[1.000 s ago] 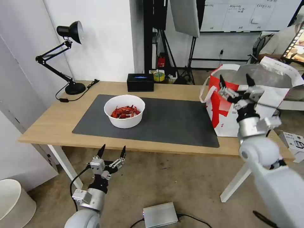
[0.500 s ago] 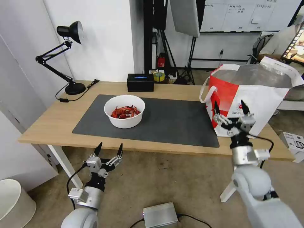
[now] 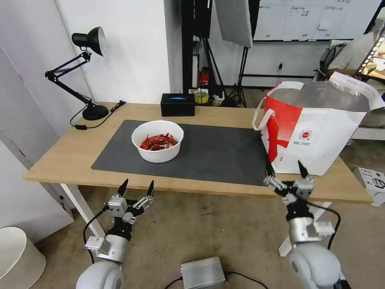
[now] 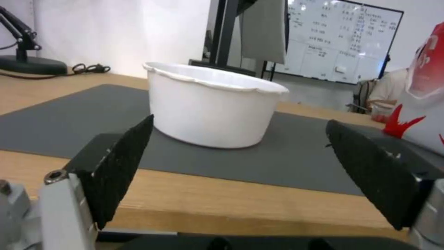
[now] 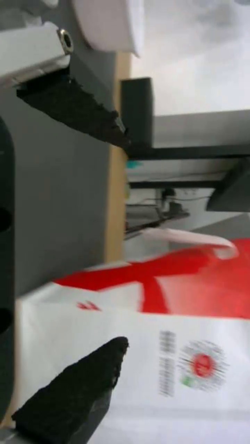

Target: Pick up the trash from the table and place it into the takeout bag.

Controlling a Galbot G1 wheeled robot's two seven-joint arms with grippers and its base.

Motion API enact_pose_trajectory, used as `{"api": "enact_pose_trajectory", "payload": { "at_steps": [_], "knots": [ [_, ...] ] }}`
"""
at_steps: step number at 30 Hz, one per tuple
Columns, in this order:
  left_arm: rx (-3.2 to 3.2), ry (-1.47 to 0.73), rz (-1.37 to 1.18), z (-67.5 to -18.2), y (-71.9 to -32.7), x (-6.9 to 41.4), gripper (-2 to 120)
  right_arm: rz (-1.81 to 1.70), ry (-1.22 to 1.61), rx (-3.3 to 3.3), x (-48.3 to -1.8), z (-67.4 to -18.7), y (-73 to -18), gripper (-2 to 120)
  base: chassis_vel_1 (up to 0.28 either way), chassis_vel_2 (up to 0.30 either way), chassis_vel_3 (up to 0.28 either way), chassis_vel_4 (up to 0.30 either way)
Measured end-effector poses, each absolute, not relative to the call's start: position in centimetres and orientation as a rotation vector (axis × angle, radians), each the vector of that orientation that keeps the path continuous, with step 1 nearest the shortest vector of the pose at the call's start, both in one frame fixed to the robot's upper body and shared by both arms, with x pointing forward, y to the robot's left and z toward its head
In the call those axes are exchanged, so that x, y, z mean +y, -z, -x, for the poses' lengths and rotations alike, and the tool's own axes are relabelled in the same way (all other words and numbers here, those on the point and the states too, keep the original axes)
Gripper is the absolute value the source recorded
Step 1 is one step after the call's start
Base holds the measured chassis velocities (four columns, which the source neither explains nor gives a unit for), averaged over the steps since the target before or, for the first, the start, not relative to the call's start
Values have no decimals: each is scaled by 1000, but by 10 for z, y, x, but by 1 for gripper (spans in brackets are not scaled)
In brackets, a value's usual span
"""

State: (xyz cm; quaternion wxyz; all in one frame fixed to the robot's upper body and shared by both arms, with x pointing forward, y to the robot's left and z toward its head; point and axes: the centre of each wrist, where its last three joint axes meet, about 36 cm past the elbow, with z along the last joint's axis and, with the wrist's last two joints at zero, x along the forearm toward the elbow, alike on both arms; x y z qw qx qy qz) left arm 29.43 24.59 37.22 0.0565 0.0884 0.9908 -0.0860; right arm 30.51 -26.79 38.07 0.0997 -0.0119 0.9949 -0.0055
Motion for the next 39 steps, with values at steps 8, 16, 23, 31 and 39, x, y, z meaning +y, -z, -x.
{"api": "enact_pose_trajectory", "payload": {
  "at_steps": [8,16,23,31,39],
  "knots": [
    [3006,239,-271,-297,-372,250,100,35,4,3008,-255,-287,-370,100,0,0,0,0],
    [2995,244,-254,-300,-375,256,100,46,38,3045,-247,-287,-387,100,0,0,0,0],
    [2988,246,-250,-303,-378,258,100,72,52,3032,-246,-290,-400,100,0,0,0,0],
    [2982,247,-250,-309,-385,262,100,83,49,3030,-245,-292,-401,100,0,0,0,0],
    [2973,242,-254,-318,-399,273,100,119,43,3037,-240,-296,-395,100,0,0,0,0]
  ]
}}
